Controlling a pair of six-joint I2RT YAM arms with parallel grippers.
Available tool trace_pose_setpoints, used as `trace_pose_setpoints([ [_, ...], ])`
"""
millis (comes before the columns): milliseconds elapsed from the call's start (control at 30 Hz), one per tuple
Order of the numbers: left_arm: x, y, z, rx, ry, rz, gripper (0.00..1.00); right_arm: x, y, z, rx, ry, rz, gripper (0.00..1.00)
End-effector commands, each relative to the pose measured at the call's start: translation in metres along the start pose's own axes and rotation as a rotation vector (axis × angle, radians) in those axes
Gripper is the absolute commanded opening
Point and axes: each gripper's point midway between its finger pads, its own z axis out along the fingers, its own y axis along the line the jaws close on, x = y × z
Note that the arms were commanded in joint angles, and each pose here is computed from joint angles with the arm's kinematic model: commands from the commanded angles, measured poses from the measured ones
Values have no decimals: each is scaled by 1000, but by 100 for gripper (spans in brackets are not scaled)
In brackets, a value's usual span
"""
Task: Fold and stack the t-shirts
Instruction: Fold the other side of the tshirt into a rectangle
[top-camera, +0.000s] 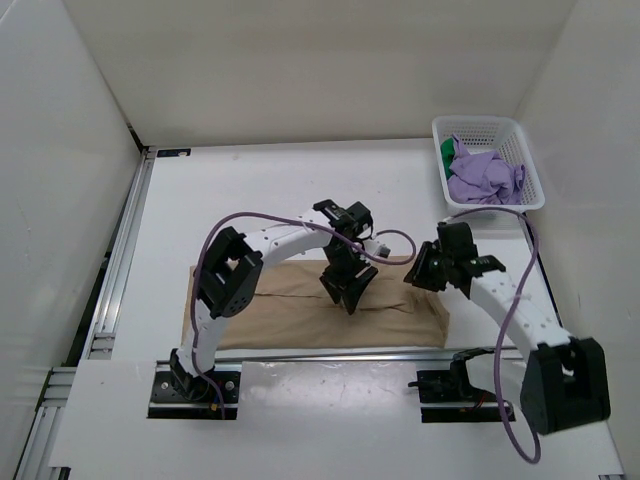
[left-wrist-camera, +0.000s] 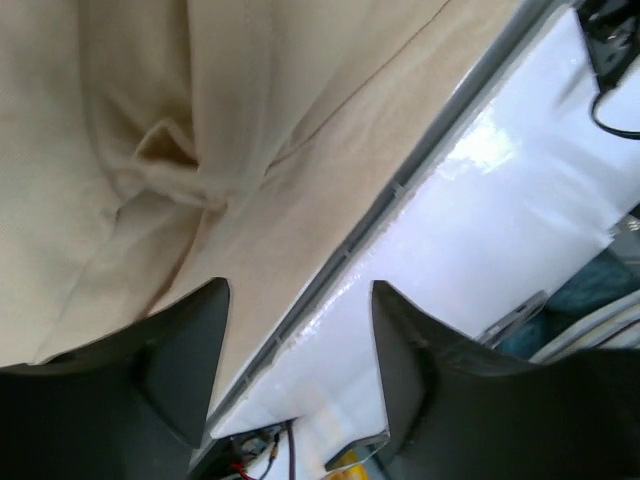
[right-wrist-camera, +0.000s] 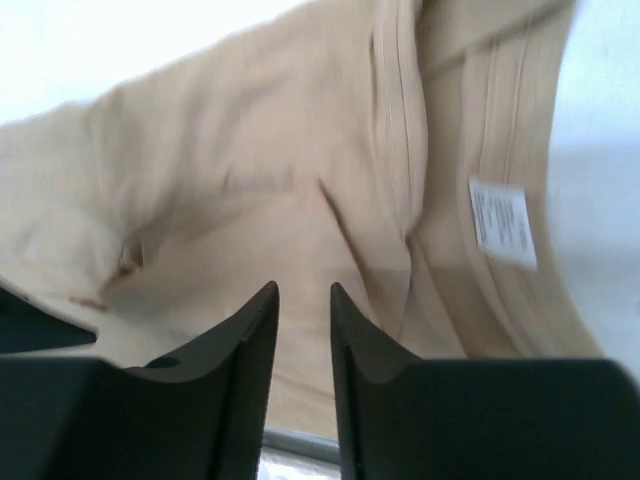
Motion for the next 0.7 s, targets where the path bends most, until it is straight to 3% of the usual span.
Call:
trace_pose_setpoints([
  [0, -8, -6, -48, 41, -113, -2, 71, -31, 12, 8, 13, -29, -35, 38],
  [233, -49, 12, -41, 24, -212, 31, 72, -25, 4, 30, 44, 65, -115, 41],
  [467, -62, 18, -24, 57, -191, 22, 72, -7, -5, 41, 53, 127, -104, 41],
  [567, -61, 15, -18, 59, -176, 27, 72, -10, -1, 43, 34, 114, -98, 35],
  [667, -57, 10, -9, 62, -151, 35, 66, -9, 1, 42, 24, 119, -97, 33],
])
